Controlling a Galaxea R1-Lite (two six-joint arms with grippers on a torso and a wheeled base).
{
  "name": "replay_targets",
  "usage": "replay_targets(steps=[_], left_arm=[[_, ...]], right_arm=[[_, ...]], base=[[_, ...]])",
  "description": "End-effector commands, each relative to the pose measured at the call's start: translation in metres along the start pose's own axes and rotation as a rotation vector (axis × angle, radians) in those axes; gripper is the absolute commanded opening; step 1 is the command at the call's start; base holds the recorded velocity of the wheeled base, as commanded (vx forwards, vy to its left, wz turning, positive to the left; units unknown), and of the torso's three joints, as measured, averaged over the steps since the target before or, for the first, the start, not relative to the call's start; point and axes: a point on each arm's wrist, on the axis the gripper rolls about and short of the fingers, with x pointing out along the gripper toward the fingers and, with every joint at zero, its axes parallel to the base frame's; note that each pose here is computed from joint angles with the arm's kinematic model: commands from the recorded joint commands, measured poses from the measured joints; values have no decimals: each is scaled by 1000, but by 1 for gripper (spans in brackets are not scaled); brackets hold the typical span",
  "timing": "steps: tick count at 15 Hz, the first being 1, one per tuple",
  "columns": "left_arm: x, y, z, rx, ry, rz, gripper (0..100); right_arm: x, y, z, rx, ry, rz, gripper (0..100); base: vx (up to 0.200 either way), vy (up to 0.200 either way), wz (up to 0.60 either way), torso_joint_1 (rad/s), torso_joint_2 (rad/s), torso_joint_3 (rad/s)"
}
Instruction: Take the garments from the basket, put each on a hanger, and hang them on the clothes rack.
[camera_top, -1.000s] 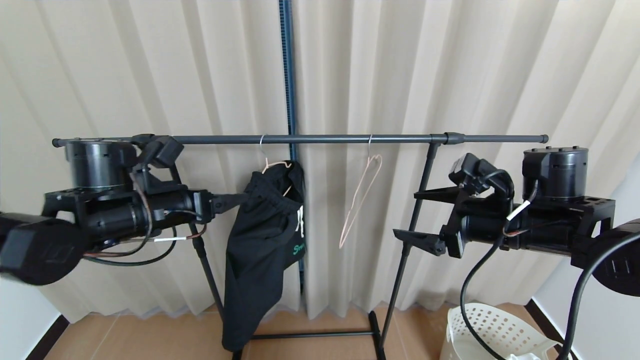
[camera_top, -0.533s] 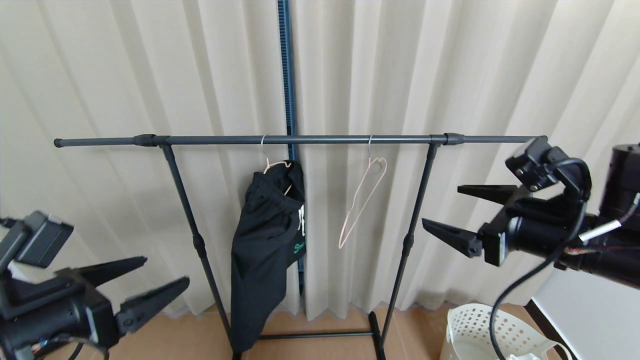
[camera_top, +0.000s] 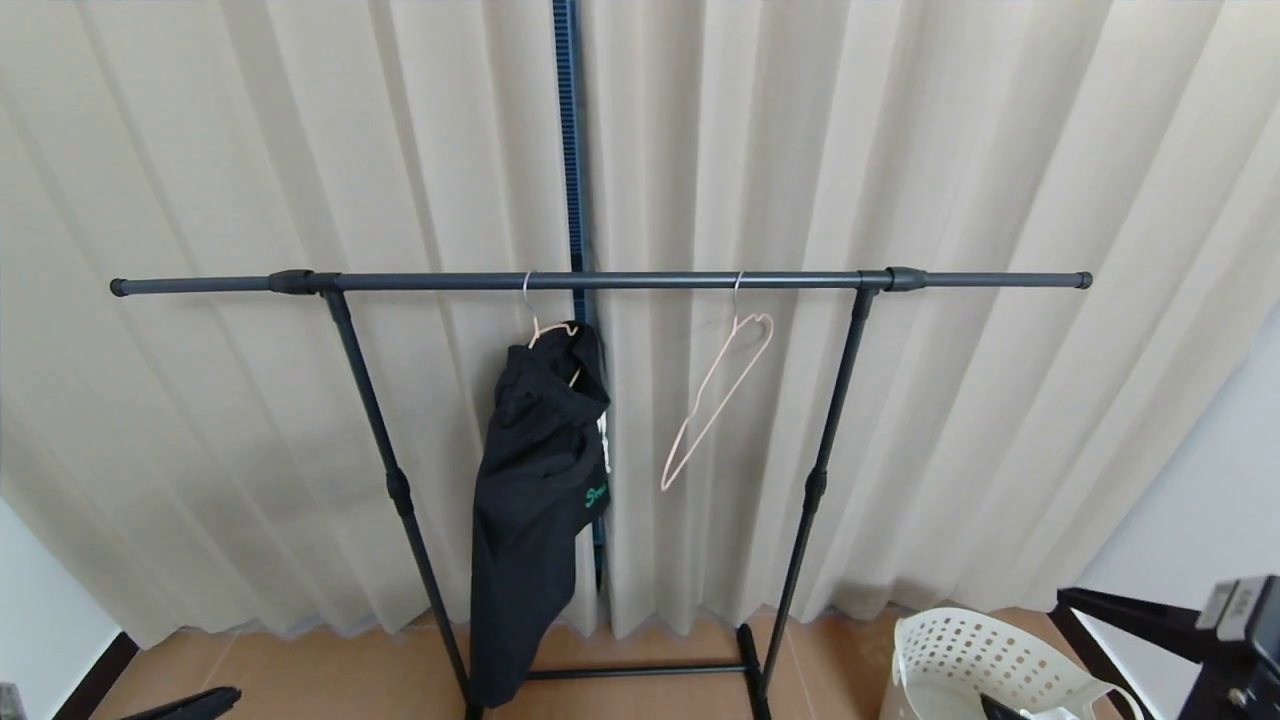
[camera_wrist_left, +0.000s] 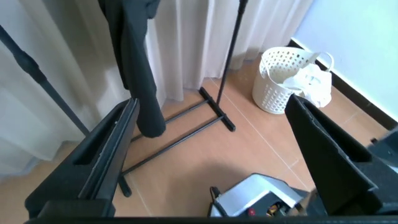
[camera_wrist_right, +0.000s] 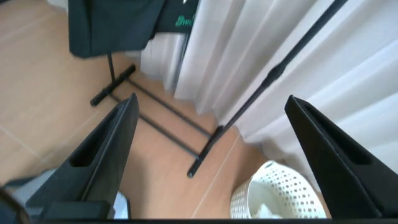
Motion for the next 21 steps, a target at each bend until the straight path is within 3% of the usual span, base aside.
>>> replay_targets(steps=[1,4,7,10,12,16,19,20,21], left_arm=[[-19,-10,-13,29,-61,0,100],[-30,-16,-32,11,-27,-2,100],[-32,-17,-35,-44,-30,2,100],[-32,-17,-35,-52,-30,-3,100],[-34,-18,-35,-35,-57,14,100],[-40,-19,-37,-23,-130,150,100],[-48,-25,-42,72,-253,237,100],[-53,-28,-46,138,-311,264,100],[-55,-30,-52,183,-328,269,100]], right_arm=[[-27,6,-30,-5,-30,-2,100],[-52,9,-57,-9,17,6,100],[-64,11,-71,-6,6,-2,100],[-69,10,-74,86,-3,-154,100],[-77,11,-77,127,-70,-287,100],[-86,16,-81,162,-173,-467,100],[-91,20,-82,161,-237,-532,100],[-93,21,-83,159,-260,-548,100],[-93,22,-84,159,-273,-557,100]], base=[[0,0,0,0,0,0],[0,0,0,0,0,0],[0,0,0,0,0,0],[0,0,0,0,0,0],[0,0,0,0,0,0],[0,0,0,0,0,0],[0,0,0,0,0,0],[0,0,0,0,0,0],[0,0,0,0,0,0]])
